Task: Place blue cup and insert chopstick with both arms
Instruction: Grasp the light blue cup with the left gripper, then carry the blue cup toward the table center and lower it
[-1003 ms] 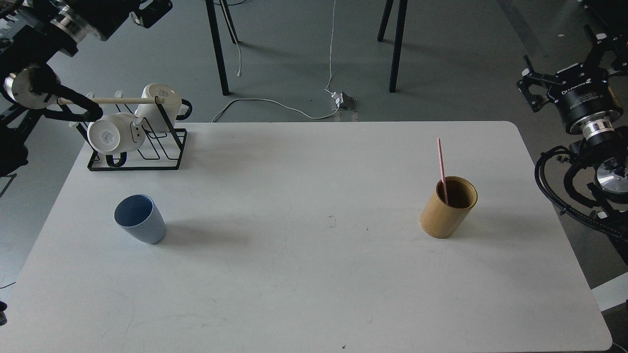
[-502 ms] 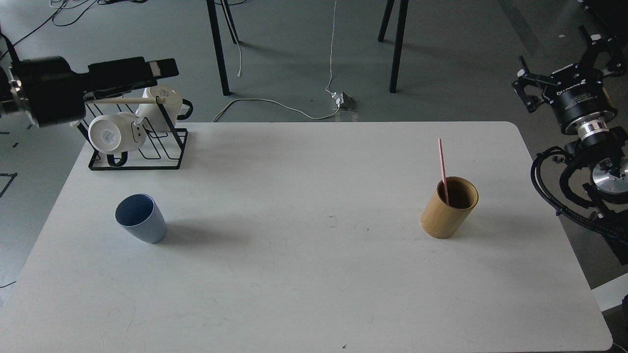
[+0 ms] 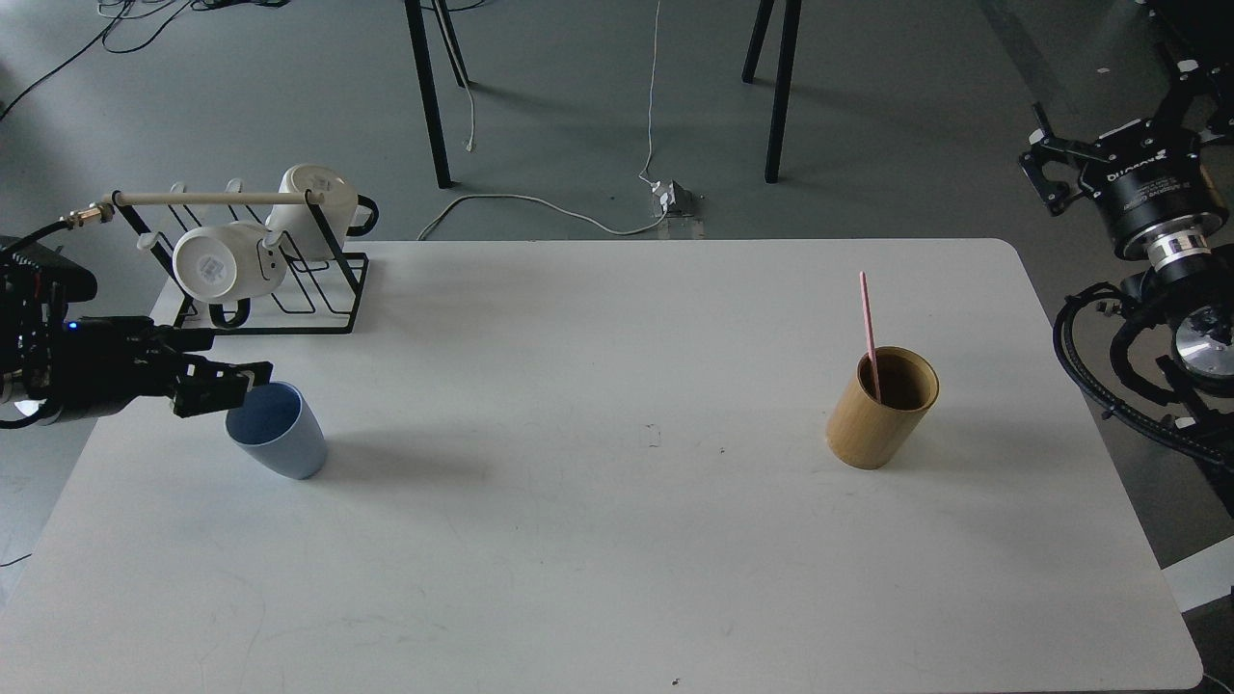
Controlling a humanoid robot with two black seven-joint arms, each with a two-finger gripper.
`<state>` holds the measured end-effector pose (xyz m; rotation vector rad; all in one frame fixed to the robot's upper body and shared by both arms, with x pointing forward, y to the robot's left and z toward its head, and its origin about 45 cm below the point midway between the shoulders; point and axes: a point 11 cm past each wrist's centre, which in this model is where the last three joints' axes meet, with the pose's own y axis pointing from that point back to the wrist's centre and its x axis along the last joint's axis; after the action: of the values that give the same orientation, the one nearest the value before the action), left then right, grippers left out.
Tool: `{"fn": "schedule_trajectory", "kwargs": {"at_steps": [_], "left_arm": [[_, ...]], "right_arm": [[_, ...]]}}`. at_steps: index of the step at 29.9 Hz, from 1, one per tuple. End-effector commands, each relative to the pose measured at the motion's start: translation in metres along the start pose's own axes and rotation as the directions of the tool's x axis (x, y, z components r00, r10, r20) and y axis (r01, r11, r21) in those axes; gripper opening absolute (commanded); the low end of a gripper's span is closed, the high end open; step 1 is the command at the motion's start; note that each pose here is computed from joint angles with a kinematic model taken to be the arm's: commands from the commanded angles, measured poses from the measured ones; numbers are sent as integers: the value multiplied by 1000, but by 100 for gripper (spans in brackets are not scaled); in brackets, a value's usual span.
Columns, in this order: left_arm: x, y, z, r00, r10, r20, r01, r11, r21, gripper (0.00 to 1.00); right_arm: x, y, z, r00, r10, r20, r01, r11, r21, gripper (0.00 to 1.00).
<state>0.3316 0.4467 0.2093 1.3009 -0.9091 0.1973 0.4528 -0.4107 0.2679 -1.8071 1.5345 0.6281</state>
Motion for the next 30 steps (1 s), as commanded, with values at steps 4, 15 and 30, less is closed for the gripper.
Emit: {"fn": "schedule_trajectory", "kwargs": {"at_steps": [4, 15, 30], "left_arm": [[-28, -21, -16, 999, -35, -31, 36, 998, 52, 60], [-38, -34, -3, 997, -75, -28, 76, 997, 17, 10], [55, -34, 31, 998, -10, 56, 14, 997, -77, 2]], "right_arm": [[0, 0, -1, 1000, -1, -2, 1, 1000, 1, 100], [2, 1, -4, 1000, 5, -27, -5, 1000, -7, 100], [1, 0, -18, 999, 3, -43, -3, 1000, 12, 100]]}}
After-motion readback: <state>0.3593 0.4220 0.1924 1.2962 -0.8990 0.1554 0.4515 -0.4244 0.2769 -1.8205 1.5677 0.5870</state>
